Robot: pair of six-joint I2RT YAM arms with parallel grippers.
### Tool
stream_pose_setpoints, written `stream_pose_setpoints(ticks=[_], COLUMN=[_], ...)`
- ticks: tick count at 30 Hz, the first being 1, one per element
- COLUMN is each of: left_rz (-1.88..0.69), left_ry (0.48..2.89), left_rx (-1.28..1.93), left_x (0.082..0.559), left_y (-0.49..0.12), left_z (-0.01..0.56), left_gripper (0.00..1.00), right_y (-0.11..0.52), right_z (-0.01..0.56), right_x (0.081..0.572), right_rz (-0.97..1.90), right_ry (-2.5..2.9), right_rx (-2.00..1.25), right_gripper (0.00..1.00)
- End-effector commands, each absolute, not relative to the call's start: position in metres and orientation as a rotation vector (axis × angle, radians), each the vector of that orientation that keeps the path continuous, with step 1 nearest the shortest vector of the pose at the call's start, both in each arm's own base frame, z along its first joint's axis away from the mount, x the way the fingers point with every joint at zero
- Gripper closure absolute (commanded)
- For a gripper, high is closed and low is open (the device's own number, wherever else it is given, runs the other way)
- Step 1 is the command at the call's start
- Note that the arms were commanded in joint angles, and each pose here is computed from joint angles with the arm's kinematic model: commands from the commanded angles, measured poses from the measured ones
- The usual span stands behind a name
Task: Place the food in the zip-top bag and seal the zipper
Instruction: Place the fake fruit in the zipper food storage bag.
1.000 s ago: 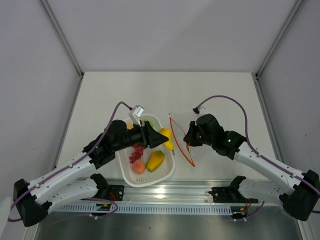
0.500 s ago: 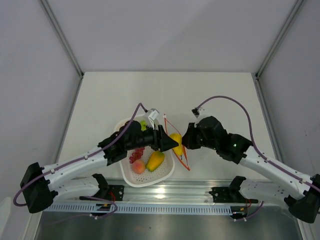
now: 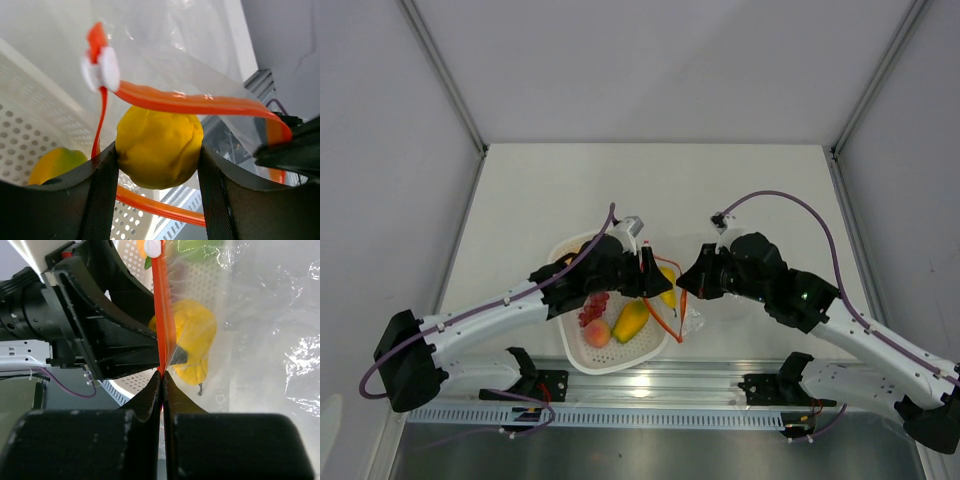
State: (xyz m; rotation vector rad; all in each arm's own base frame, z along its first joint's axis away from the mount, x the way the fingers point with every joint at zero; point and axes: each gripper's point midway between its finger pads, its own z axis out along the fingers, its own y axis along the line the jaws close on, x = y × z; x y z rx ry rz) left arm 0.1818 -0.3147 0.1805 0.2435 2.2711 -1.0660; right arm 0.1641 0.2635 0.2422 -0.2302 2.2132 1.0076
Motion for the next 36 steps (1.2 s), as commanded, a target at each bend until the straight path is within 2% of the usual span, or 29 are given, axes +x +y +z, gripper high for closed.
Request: stream_pose_setpoints(ticks=[1, 2, 3, 6, 7, 14, 21, 28, 33, 36], left_rz=[-0.992, -1.013, -1.027, -1.103, -1.127, -1.156, -1.034, -0.801, -0.734, -0.824], left_ry=[2.317, 2.311, 2.306, 2.239, 2.207, 2.094, 2.004, 2.091, 2.234, 2.255], left_rx=[0.209, 0.22, 0.226, 0.27, 0.284, 0.376, 0.205, -0.135, -0.17, -0.183], left_x=[0.186, 0.184, 0.183, 0.178, 0.176, 0.168, 0.172, 0.172, 0.153, 0.146], left_y=[-0.311, -0.313, -0.315, -0.318, -0.318, -0.309, -0.259, -0.187, -0.171, -0.181], left_z=[0.183, 0.185, 0.186, 0.194, 0.202, 0.231, 0.248, 0.221, 0.182, 0.168], left_gripper=[0.9, 0.63, 0.46, 0.04, 0.01, 0.0, 0.0, 0.01, 0.01, 0.01], right_y=[0.271, 0.27, 0.269, 0.266, 0.265, 0.262, 0.254, 0.238, 0.23, 0.231], right_z=[0.278, 0.276, 0.275, 0.269, 0.267, 0.263, 0.251, 0.238, 0.223, 0.211], right_x=[0.163, 0.163, 0.164, 0.167, 0.168, 0.173, 0.181, 0.188, 0.186, 0.187], right_rz=[1.102, 1.096, 1.088, 1.046, 1.036, 0.998, 0.911, 0.773, 0.708, 0.682], right_ry=[2.119, 2.12, 2.125, 2.139, 2.144, 2.151, 2.18, 2.212, 2.25, 2.278], right_rx=[-0.231, -0.231, -0.229, -0.214, -0.214, -0.202, -0.179, -0.148, -0.154, -0.165], right_gripper=[1.0, 1.0, 1.0, 1.0, 1.0, 1.0, 1.0, 1.0, 1.0, 1.0])
